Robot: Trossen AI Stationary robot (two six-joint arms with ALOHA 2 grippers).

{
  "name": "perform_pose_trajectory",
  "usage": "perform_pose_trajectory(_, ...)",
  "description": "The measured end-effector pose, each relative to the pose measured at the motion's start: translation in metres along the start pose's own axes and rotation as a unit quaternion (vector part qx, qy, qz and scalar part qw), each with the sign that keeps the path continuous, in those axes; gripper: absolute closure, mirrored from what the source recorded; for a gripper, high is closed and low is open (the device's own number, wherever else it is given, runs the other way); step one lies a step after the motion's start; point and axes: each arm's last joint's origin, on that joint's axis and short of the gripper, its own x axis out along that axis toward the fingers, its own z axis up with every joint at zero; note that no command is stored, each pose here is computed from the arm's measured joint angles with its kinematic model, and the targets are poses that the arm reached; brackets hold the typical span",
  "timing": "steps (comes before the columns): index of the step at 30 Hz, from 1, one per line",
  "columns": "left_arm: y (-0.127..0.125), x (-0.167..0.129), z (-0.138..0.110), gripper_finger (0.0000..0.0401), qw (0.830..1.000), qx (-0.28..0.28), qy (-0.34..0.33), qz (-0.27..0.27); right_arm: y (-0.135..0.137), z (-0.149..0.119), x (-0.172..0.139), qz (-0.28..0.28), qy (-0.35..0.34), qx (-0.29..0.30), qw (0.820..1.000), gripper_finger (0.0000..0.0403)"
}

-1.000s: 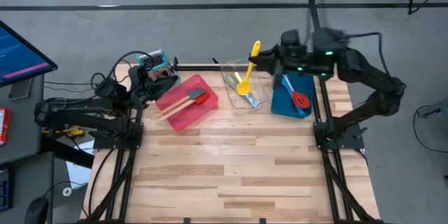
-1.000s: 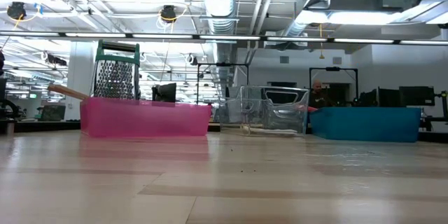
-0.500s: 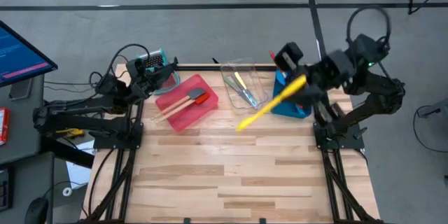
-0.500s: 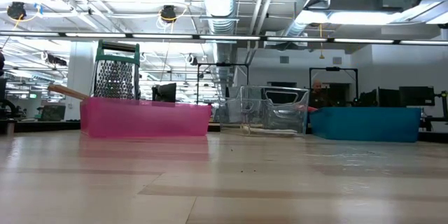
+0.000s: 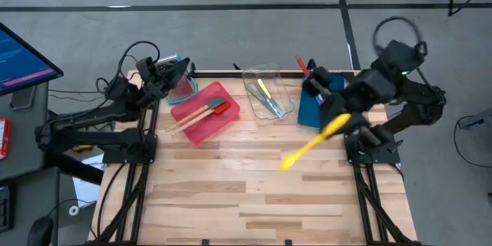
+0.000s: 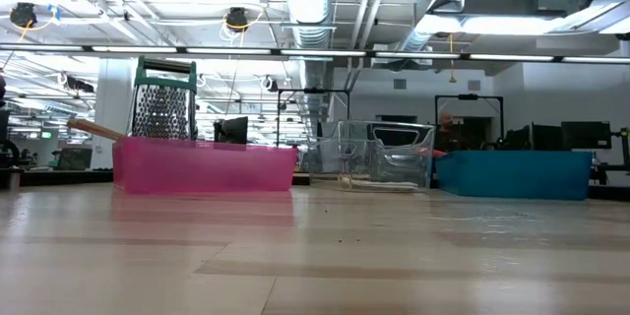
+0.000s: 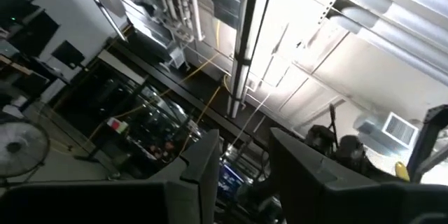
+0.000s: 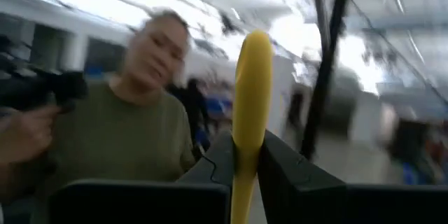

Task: Pick & Place Kitchen Items
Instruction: Put the yellow spoon into the blue bin

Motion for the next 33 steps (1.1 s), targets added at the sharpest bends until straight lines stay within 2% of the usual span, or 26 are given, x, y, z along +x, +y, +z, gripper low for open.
perform_pose_trajectory(2, 0.001, 0.000, 0.000, 0.0293, 1.000, 0.002, 0.005, -0.004, -0.004, -0.009, -0.007, -0.061, 0.057, 0.023, 0.996, 0.0371)
perform_pose_trajectory(4, 0.001, 0.000, 0.000, 0.0293, 1.000, 0.003, 0.007, -0.006, -0.011, -0.020, -0.016, -0.164, 0.120, 0.055, 0.978, 0.0371)
perform_pose_trajectory(5, 0.001, 0.000, 0.000, 0.0293, 1.000, 0.003, 0.007, -0.006, -0.016, -0.026, -0.021, -0.218, 0.149, 0.068, 0.962, 0.0371)
perform_pose_trajectory(7, 0.001, 0.000, 0.000, 0.0293, 1.000, 0.003, 0.008, -0.007, -0.023, -0.039, -0.036, -0.343, 0.217, 0.096, 0.909, 0.0369)
perform_pose_trajectory(8, 0.001, 0.000, 0.000, 0.0293, 1.000, 0.003, 0.008, -0.006, -0.027, -0.045, -0.043, -0.404, 0.244, 0.105, 0.875, 0.0368)
perform_pose_trajectory(10, 0.001, 0.000, 0.000, 0.0293, 1.000, 0.004, 0.010, -0.004, -0.034, -0.055, -0.061, -0.531, 0.290, 0.118, 0.788, 0.0367)
perform_pose_trajectory(12, 0.002, 0.000, -0.001, 0.0293, 1.000, 0.004, 0.012, -0.003, -0.038, -0.067, -0.081, -0.616, 0.338, 0.135, 0.699, 0.0367)
perform_pose_trajectory(13, 0.002, 0.000, -0.001, 0.0293, 1.000, 0.004, 0.012, -0.003, -0.042, -0.072, -0.088, -0.647, 0.351, 0.146, 0.661, 0.0367)
perform_pose_trajectory(15, 0.003, -0.001, -0.002, 0.0293, 1.000, 0.004, 0.013, -0.001, -0.048, -0.084, -0.106, -0.691, 0.380, 0.180, 0.588, 0.0370)
perform_pose_trajectory(19, 0.005, -0.002, -0.004, 0.0293, 1.000, 0.003, 0.016, 0.004, -0.059, -0.105, -0.142, -0.764, 0.416, 0.242, 0.430, 0.0372)
perform_pose_trajectory(20, 0.005, -0.002, -0.004, 0.0293, 1.000, 0.003, 0.016, 0.004, -0.063, -0.112, -0.151, -0.770, 0.433, 0.249, 0.398, 0.0372)
perform_pose_trajectory(21, 0.005, -0.002, -0.004, 0.0293, 1.000, 0.003, 0.015, 0.004, -0.068, -0.120, -0.160, -0.773, 0.447, 0.254, 0.373, 0.0372)
perform_pose_trajectory(23, 0.005, -0.002, -0.004, 0.0293, 1.000, 0.003, 0.015, 0.004, -0.078, -0.136, -0.175, -0.772, 0.468, 0.261, 0.342, 0.0372)
perform_pose_trajectory(25, 0.005, -0.002, -0.004, 0.0293, 1.000, 0.004, 0.016, 0.004, -0.088, -0.152, -0.192, -0.760, 0.484, 0.279, 0.330, 0.0374)
perform_pose_trajectory(27, 0.005, -0.002, -0.004, 0.0293, 1.000, 0.004, 0.015, 0.004, -0.097, -0.172, -0.207, -0.744, 0.492, 0.307, 0.332, 0.0375)
perform_pose_trajectory(29, 0.005, -0.002, -0.004, 0.0293, 1.000, 0.004, 0.016, 0.004, -0.105, -0.196, -0.221, -0.732, 0.492, 0.325, 0.341, 0.0376)
perform_pose_trajectory(33, 0.005, -0.002, -0.004, 0.0293, 1.000, 0.003, 0.016, 0.005, -0.104, -0.232, -0.244, -0.713, 0.475, 0.369, 0.360, 0.0376)
